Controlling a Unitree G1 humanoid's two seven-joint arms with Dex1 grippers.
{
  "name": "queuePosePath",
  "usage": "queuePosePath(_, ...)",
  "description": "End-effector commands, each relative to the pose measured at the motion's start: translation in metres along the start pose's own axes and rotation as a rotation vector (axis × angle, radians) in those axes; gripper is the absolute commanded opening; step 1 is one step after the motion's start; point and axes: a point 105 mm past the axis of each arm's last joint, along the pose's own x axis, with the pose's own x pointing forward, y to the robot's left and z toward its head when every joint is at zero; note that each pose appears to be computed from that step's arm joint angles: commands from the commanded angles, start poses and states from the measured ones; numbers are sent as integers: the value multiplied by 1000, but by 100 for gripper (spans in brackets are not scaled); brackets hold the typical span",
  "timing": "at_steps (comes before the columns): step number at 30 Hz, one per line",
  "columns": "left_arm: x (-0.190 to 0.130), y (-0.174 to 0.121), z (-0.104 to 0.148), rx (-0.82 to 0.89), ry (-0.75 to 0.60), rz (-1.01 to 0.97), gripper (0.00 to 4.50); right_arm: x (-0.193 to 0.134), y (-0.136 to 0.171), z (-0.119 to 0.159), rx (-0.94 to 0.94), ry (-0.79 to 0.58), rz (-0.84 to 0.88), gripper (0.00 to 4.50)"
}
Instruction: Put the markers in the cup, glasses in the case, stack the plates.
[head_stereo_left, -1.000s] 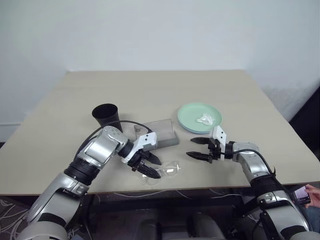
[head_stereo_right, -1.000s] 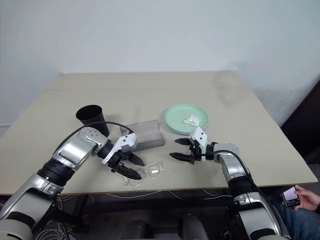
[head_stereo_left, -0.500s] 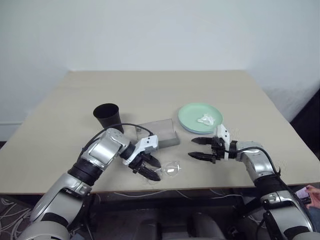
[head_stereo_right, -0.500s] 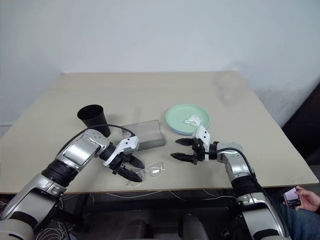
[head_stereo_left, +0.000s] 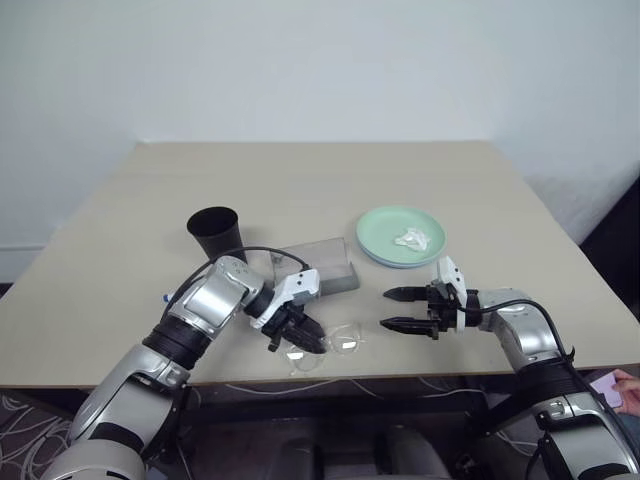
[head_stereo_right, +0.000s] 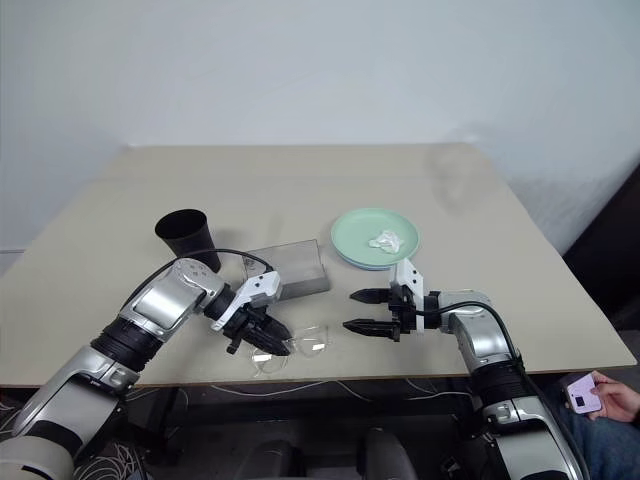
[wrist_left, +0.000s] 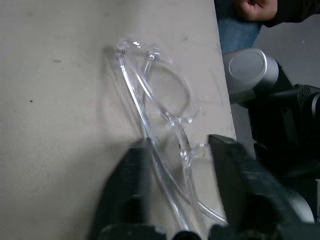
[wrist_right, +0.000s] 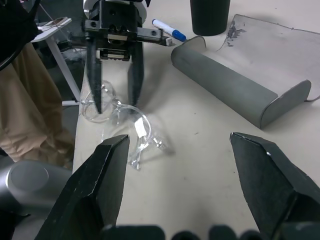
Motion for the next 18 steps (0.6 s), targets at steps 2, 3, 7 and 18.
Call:
queuePosePath(2,-8,7,10,41,-11,48,51,0,-4,14,-56,-21,-7,350)
queuePosePath(3,-9,7,10,43,-11,50,51,0,-4,14,-56,-19,-8,350)
queuePosePath(7,-11,9,10,45,-18,67,51,0,-5,14,-59,-16,-13,350)
queuePosePath(18,-20,13,17,46,-59,93,1,2,-9,13,-70,-4,-23,350)
